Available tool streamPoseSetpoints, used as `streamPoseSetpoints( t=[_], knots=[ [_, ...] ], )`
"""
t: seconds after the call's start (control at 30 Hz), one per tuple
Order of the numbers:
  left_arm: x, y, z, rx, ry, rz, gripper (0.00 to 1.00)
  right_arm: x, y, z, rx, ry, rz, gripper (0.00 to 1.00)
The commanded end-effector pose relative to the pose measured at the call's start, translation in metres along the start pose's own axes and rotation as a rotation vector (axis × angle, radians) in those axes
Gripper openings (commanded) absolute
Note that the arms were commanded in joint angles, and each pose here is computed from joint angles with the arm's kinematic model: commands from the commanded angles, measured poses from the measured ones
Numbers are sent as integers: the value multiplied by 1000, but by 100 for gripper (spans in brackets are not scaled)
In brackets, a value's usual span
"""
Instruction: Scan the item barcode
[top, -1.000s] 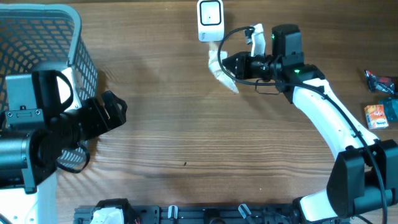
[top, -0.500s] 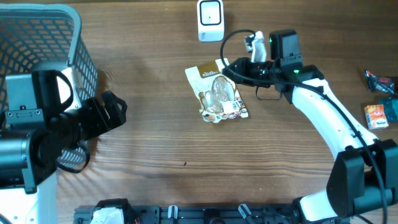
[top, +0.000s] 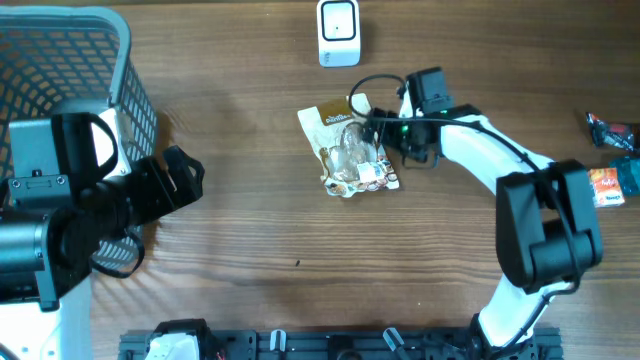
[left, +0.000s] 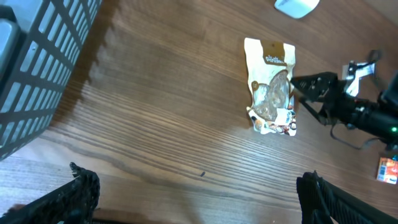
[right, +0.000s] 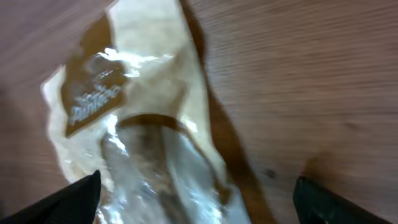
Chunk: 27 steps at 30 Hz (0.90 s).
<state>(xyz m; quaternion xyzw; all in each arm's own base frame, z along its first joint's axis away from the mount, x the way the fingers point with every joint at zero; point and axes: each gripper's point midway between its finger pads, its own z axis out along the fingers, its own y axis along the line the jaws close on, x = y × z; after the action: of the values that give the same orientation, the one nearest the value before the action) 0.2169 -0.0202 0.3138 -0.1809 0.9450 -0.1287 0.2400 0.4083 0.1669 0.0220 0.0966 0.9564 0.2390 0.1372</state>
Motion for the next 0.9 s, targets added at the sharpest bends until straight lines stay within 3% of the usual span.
streamPoseSetpoints(
  t=[0.0,0.13,0.17,0.2,0.27,0.3,0.43,0.57,0.77,0.87],
  knots=[
    [-1,-2,-2,3,-5,18,100,41,0,34,-37,158,55,100],
    [-1,-2,-2,3,-5,18,100,41,3,34,-41,155,62,100],
    [-1,-2,-2,3,-5,18,100,41,4,34,-44,157,62,88],
    [-1,-2,-2,3,-5,18,100,42,6,34,-56,163,62,58],
    [-1,-2,-2,3,-5,18,100,43,7,34,-65,167,55,11],
    [-1,-2,-2,3,-6,18,100,41,8,33,-68,162,48,5],
    [-1,-2,-2,3,-5,18,100,31,15,26,-76,126,2,4],
    [-1,-2,-2,3,-5,18,100,1,26,-8,-35,-21,-88,5],
    [-1,-2,-2,3,-5,18,100,-10,74,-64,-66,-177,-434,6],
    [-1,-2,-2,3,-5,18,100,3,75,-53,99,-194,-680,47]
  ],
)
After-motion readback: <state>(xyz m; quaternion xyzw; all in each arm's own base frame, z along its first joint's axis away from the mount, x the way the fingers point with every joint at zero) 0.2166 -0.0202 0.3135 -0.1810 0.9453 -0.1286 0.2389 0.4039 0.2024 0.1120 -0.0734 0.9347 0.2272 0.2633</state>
